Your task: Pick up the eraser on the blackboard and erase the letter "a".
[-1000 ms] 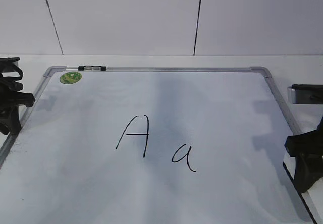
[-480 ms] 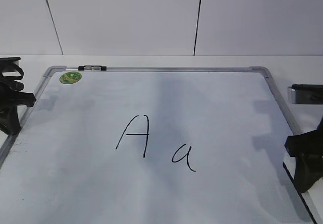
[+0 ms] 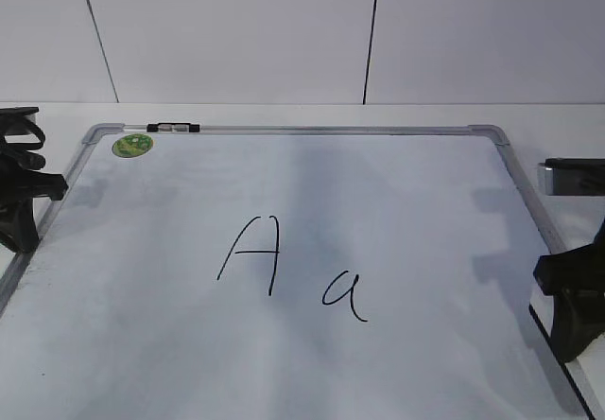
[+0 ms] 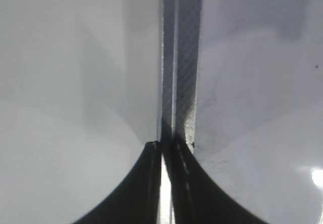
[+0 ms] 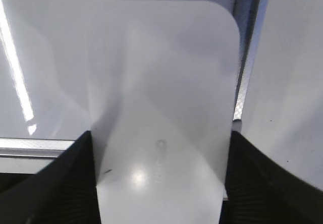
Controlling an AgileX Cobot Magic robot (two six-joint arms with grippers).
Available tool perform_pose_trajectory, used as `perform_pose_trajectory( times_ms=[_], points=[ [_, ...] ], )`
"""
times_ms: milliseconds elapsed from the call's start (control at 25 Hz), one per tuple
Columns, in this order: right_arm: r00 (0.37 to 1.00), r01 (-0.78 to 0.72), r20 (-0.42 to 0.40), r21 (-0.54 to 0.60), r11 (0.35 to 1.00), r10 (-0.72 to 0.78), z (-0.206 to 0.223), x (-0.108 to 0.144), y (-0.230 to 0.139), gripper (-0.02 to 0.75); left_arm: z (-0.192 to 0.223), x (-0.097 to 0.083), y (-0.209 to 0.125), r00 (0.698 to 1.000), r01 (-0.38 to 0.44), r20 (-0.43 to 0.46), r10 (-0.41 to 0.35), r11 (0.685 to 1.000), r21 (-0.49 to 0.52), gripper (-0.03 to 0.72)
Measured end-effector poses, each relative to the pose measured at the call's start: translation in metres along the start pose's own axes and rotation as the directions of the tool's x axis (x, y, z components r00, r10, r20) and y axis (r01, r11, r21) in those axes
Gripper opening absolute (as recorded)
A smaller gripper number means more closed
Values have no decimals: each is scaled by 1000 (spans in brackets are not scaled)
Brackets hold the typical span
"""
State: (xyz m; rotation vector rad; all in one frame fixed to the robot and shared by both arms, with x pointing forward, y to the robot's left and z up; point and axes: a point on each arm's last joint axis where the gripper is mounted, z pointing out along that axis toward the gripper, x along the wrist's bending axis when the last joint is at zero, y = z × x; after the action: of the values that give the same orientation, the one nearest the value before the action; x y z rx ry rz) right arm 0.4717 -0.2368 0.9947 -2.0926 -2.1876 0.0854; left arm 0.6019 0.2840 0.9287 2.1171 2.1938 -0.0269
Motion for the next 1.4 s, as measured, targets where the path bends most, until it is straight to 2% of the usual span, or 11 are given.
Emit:
perform_pose_trajectory(
  times_ms=[320, 440, 720, 1080, 1400],
  points=[
    [1000, 14, -9, -75, 997, -15, -21, 4, 13, 556, 0, 0, 0, 1000, 0, 0, 0, 1000, 0, 29],
    [999, 49, 20, -99, 994, -47, -27, 10, 25, 556, 0, 0, 0, 1000, 0, 0, 0, 1000, 0, 29],
    [973, 215, 107, -103, 971, -204, -23, 54, 53, 556, 0, 0, 0, 1000, 0, 0, 0, 1000, 0, 29],
    [949, 307, 118, -135, 942, -292, -21, 99, 85, 556, 0, 0, 0, 1000, 0, 0, 0, 1000, 0, 29],
    [920, 383, 127, -98, 919, -370, -1, 131, 96, 556, 0, 0, 0, 1000, 0, 0, 0, 1000, 0, 29]
  ],
)
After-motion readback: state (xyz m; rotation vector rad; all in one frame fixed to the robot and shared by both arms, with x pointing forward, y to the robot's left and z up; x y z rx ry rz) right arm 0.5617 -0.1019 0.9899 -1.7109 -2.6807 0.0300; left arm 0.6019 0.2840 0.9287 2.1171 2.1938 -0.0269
